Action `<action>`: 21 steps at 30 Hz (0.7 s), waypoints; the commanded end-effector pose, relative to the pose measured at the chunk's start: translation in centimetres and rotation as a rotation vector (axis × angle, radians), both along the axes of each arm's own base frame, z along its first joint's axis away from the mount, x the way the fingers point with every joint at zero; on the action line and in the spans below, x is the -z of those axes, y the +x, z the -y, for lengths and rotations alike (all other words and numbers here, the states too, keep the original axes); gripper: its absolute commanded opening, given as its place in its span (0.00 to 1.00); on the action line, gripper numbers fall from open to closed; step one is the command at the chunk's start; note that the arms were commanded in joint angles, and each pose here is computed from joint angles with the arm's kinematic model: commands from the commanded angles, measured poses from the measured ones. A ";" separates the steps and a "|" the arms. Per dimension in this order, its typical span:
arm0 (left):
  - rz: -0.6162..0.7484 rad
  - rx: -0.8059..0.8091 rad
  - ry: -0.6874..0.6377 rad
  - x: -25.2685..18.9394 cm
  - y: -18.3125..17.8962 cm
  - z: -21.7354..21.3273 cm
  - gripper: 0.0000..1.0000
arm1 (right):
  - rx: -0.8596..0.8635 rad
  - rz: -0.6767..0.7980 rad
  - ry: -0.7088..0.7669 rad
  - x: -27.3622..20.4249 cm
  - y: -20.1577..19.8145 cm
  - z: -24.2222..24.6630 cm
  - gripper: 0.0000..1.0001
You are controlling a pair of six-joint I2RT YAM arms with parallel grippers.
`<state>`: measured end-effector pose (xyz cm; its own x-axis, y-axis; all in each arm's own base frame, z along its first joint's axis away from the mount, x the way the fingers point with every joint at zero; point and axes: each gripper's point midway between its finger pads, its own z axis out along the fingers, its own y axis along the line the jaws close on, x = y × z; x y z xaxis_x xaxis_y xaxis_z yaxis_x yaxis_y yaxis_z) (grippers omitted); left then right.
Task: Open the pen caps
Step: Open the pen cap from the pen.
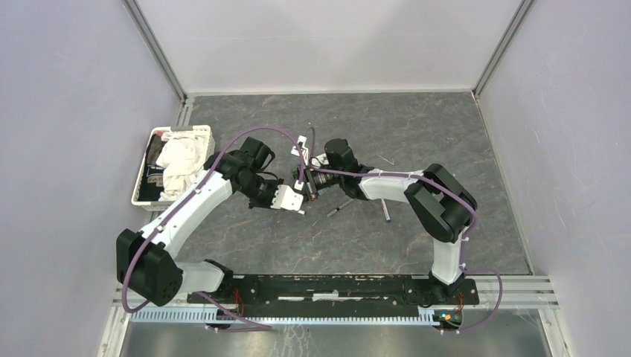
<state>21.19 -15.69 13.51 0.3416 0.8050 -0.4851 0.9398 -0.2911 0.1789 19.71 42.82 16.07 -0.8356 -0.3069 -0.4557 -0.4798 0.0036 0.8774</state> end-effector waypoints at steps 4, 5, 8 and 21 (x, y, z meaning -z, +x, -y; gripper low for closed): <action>0.064 -0.021 -0.045 -1.4 1.5 1.0 0.02 | -0.055 0.045 0.077 -1.9 -1.4 -0.1 0.00; 0.069 -0.024 -0.039 -1.3 1.7 0.9 0.02 | -0.054 0.048 0.069 -1.7 -1.4 0.2 0.00; 0.100 -0.042 0.000 -1.0 2.4 0.3 0.02 | -0.036 0.052 0.028 -0.4 -1.4 1.8 0.00; 0.244 -0.126 0.171 -0.1 8.3 -5.8 0.02 | 0.025 0.169 -0.365 7.5 -2.6 11.9 0.00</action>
<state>25.18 -16.52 13.24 0.4088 0.7942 -0.4496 0.9055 -0.2915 0.3084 21.48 37.16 14.45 -0.6617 -0.3115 -0.6820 -0.7444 0.1647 0.6471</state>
